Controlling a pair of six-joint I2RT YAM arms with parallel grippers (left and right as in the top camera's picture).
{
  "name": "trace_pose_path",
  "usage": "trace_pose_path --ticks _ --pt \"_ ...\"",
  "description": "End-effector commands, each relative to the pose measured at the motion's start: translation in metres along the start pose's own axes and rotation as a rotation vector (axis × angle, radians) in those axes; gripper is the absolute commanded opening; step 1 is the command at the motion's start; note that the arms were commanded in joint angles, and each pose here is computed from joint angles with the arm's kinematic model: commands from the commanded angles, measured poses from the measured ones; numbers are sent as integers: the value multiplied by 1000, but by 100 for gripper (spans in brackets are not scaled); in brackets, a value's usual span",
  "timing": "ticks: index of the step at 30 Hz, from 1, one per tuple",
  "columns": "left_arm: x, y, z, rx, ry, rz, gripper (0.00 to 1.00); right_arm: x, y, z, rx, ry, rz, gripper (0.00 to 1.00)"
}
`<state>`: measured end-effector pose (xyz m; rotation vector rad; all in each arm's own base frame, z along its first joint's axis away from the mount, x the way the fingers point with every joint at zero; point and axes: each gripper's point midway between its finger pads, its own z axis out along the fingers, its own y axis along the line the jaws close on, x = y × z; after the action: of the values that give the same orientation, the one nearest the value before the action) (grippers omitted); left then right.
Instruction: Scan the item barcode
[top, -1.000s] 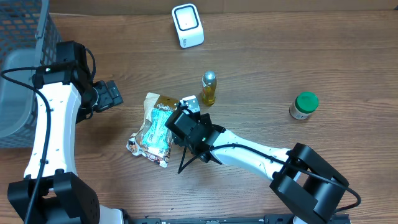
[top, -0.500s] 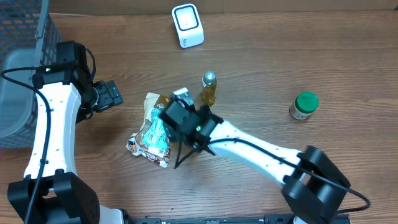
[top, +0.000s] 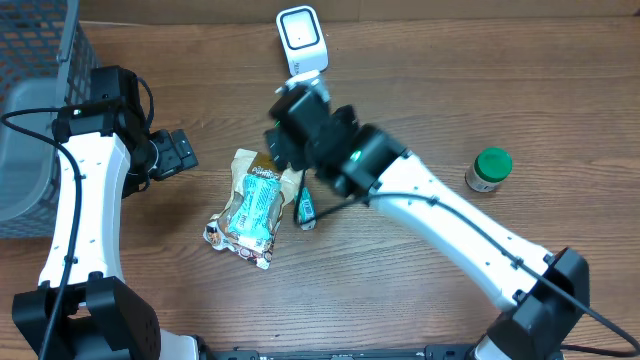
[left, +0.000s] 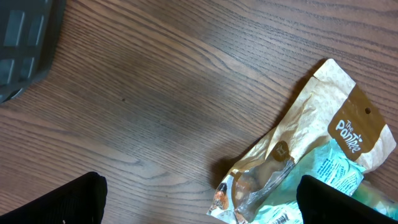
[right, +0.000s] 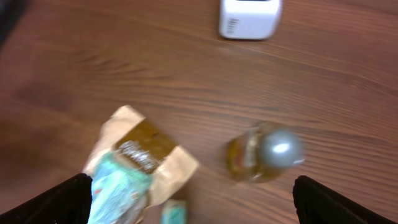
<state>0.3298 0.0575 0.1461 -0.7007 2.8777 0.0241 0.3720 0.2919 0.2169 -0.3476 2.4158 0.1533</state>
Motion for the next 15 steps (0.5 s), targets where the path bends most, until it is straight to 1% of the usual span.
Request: trace_pose_path --ticks 1,4,7,12,15 --pt "-1 0 0 -1 -3 1 100 -3 -10 7 -52 36 41 100" --pt "-1 0 0 -1 -3 1 100 1 -15 9 -95 73 64 100" --pt "-1 0 0 -1 -3 1 100 5 -23 14 -81 91 69 100" --pt "-1 0 0 -2 -3 1 100 17 -31 26 -62 120 11 100" --pt "-1 0 0 -1 -3 1 99 19 -33 32 -57 127 8 100"
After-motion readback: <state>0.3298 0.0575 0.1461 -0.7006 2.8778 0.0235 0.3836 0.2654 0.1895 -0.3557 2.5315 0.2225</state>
